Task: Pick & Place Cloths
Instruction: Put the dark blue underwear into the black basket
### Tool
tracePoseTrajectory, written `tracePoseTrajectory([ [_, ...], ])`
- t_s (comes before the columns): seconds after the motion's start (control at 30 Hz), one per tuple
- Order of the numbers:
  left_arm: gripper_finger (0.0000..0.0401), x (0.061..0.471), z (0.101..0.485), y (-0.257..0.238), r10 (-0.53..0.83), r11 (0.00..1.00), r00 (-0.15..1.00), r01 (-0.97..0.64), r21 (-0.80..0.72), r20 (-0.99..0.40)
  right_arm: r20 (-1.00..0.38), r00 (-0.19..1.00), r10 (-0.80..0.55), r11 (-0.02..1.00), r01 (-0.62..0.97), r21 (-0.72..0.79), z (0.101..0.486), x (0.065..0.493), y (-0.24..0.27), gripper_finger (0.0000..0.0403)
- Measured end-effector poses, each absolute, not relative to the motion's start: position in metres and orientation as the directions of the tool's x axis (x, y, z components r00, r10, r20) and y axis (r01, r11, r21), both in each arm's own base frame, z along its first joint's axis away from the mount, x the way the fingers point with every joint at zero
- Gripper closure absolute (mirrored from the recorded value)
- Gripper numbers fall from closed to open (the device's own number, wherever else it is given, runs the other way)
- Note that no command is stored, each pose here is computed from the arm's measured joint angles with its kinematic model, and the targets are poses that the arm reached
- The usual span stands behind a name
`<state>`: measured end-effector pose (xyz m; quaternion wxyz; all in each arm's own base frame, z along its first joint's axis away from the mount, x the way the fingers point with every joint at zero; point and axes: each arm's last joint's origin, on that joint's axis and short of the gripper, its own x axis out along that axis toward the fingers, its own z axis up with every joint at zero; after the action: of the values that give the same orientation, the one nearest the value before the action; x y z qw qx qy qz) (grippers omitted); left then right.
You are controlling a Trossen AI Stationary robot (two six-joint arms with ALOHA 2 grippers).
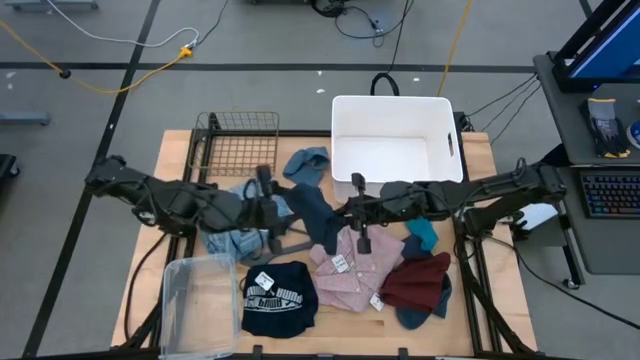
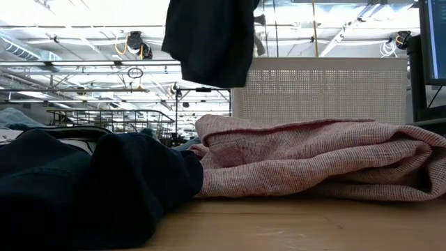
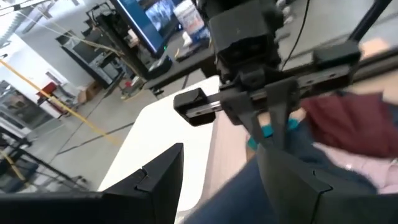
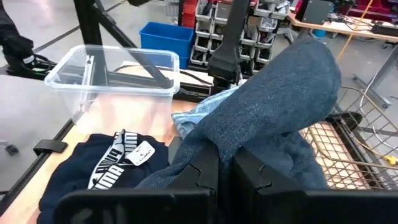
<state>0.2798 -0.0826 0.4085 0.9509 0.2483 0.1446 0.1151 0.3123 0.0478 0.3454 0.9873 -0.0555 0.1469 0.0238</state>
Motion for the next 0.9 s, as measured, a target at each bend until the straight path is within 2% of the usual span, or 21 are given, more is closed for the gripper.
tracePoseTrajectory([
  [0.4,0.0192,0.301,0.39,-0.081,0.261,0.819,0.888,0.004,0.574,-0.379,-0.336,0.942,0.006,0.993,-0.046,-0.111,0.341,0.312,0.041,0.0398],
  [0.9,0.0192,0.319,0.37,-0.068,0.193,0.826,0.854,0.124,0.55,-0.484,-0.351,0.936,0.033,0.993,-0.072,-0.096,0.34,0.312,0.042,0.0398],
])
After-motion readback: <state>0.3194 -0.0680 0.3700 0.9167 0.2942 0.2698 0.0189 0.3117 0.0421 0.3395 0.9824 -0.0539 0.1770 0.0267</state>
